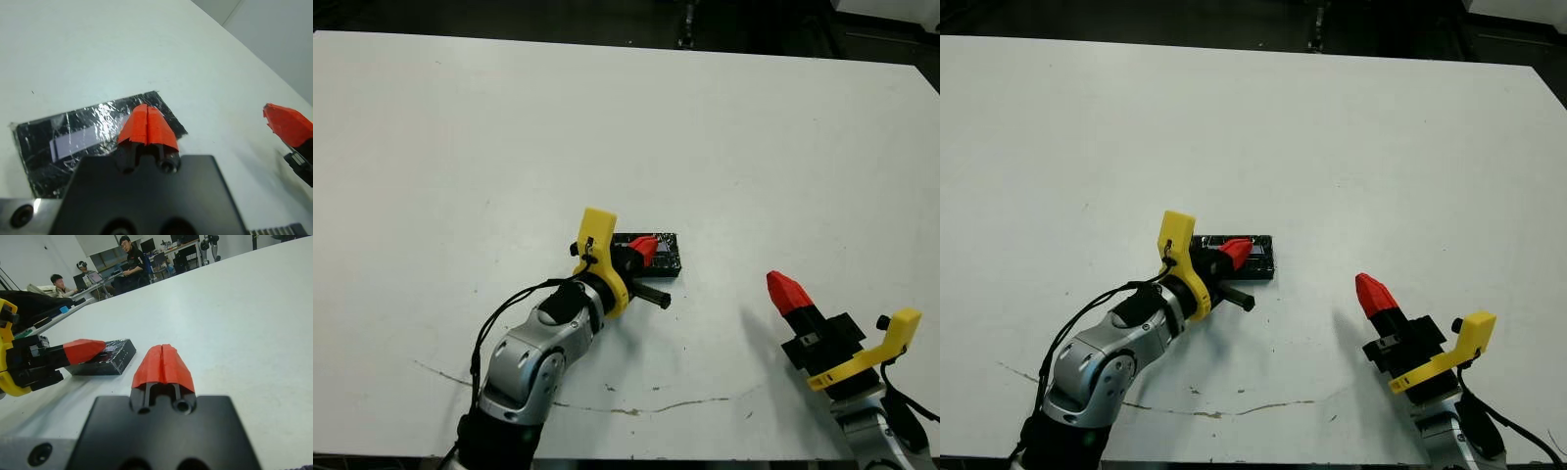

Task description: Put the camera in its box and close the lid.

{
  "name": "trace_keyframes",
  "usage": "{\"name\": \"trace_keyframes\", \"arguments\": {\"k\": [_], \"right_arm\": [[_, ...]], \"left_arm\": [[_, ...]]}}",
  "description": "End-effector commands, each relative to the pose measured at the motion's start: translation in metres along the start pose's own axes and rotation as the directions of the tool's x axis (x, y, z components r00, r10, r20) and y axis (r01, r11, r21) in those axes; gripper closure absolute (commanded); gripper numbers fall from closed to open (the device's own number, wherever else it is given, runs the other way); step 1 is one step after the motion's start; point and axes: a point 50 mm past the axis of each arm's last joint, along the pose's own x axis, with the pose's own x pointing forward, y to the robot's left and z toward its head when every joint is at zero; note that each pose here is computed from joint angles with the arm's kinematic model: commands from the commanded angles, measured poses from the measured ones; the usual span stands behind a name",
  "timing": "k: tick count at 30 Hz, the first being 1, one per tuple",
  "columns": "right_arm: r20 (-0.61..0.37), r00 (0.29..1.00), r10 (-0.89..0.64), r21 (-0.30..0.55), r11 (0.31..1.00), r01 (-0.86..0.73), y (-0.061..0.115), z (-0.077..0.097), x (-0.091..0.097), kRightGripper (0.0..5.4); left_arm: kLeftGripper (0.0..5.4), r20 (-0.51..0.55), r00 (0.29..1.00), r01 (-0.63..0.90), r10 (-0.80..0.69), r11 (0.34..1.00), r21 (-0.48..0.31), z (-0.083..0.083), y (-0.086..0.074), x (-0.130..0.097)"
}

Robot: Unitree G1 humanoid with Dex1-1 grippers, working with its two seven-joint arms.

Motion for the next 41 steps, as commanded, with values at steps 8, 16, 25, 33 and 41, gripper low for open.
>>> {"name": "trace_keyframes", "arguments": {"k": [8, 16, 25, 33, 41], "right_arm": [[-0.008, 1.000, -0.021, -0.005, 1.000, 0.021, -0.003, 0.001, -0.002, 5.40], [0.086, 0.996, -0.036, -0.066, 0.997, 0.041, -0.007, 0.021, 0.017, 5.40], [0.164, 0.978, -0.132, -0.165, 0.973, 0.159, -0.003, 0.035, 0.044, 5.40], [0.146, 0.974, -0.176, -0.163, 0.966, 0.199, -0.001, 0.034, 0.054, 5.40], [0.108, 0.982, -0.157, -0.142, 0.975, 0.172, 0.002, 0.027, 0.053, 5.40]], "left_arm": [[5.39, 0.012, 0.998, -0.065, 0.065, 0.998, 0.017, -0.003, 0.016, -0.021], [5.39, 0.469, 0.876, -0.223, 0.111, 0.956, 0.190, 0.048, 0.030, -0.049], [5.39, 0.702, 0.692, -0.464, 0.168, 0.849, 0.254, 0.042, 0.067, -0.080], [5.39, 0.688, 0.674, -0.524, 0.268, 0.831, 0.190, 0.017, 0.080, -0.094], [5.39, 0.678, 0.682, -0.517, 0.276, 0.837, 0.179, 0.012, 0.078, -0.088]]}}
